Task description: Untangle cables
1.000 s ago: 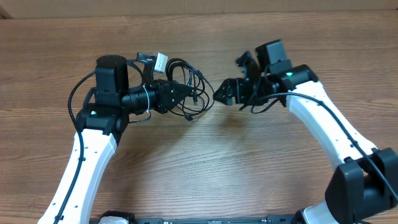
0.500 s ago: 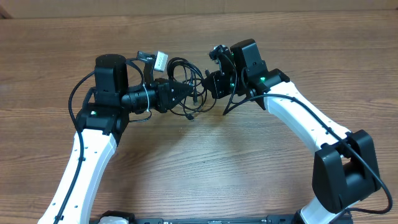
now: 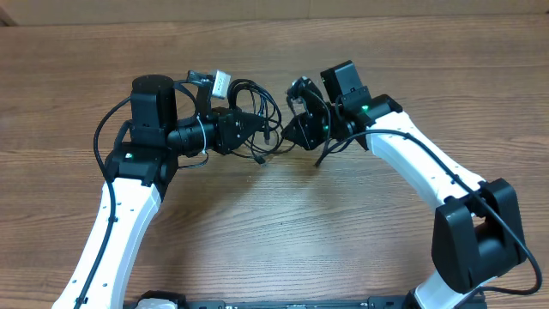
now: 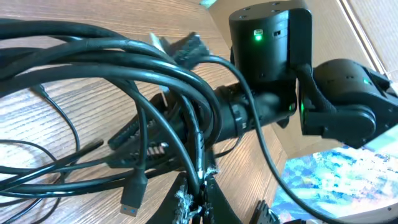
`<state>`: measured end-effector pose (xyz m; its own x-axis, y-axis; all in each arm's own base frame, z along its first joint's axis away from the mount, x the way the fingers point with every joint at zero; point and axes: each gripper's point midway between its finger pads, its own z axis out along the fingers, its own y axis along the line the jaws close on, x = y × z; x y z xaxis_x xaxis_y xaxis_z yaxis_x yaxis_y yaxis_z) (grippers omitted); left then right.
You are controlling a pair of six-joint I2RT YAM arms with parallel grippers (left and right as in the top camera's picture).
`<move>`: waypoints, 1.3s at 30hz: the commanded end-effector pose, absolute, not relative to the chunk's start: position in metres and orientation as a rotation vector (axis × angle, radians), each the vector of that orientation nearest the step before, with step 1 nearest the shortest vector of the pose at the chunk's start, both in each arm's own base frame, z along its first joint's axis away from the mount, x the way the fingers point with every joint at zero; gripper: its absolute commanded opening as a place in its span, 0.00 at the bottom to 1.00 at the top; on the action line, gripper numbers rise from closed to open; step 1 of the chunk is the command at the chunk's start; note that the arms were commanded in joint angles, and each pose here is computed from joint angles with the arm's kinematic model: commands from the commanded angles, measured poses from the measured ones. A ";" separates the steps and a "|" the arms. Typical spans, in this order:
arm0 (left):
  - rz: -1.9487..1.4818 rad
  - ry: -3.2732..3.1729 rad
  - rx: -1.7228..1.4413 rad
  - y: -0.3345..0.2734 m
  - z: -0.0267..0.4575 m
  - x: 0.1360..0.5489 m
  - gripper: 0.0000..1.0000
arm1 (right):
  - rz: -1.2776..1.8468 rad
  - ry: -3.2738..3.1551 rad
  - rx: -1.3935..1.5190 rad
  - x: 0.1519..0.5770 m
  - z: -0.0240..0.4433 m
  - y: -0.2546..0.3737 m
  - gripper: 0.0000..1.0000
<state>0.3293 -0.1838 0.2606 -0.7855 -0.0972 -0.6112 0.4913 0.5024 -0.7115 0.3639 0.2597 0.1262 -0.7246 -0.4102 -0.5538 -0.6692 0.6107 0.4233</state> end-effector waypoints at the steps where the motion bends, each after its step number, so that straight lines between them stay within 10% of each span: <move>1: -1.255 2.099 0.370 -0.182 0.274 0.329 0.04 | 1.074 2.170 -1.087 0.357 0.151 0.260 0.38; 9: -1.255 2.099 0.370 -0.182 0.274 0.329 0.04 | 1.094 1.941 -1.093 0.384 0.180 0.248 0.67; 20: -1.448 1.975 0.542 -0.198 0.299 0.305 0.04 | 1.053 1.791 -1.269 0.368 0.184 0.285 0.63; 23: -1.498 1.932 0.596 -0.201 0.307 0.298 0.04 | 1.062 1.790 -1.280 0.364 0.184 0.289 0.46; 25: -1.489 1.936 0.590 -0.200 0.306 0.300 0.04 | 1.071 1.804 -1.278 0.362 0.182 0.289 0.05; 33: -0.754 2.373 0.056 -0.124 0.209 0.349 0.04 | 0.830 2.378 -0.840 0.389 0.130 0.229 0.04; 39: -0.531 2.483 -0.058 -0.094 0.185 0.343 0.04 | 0.426 2.784 0.180 0.410 0.089 0.072 0.04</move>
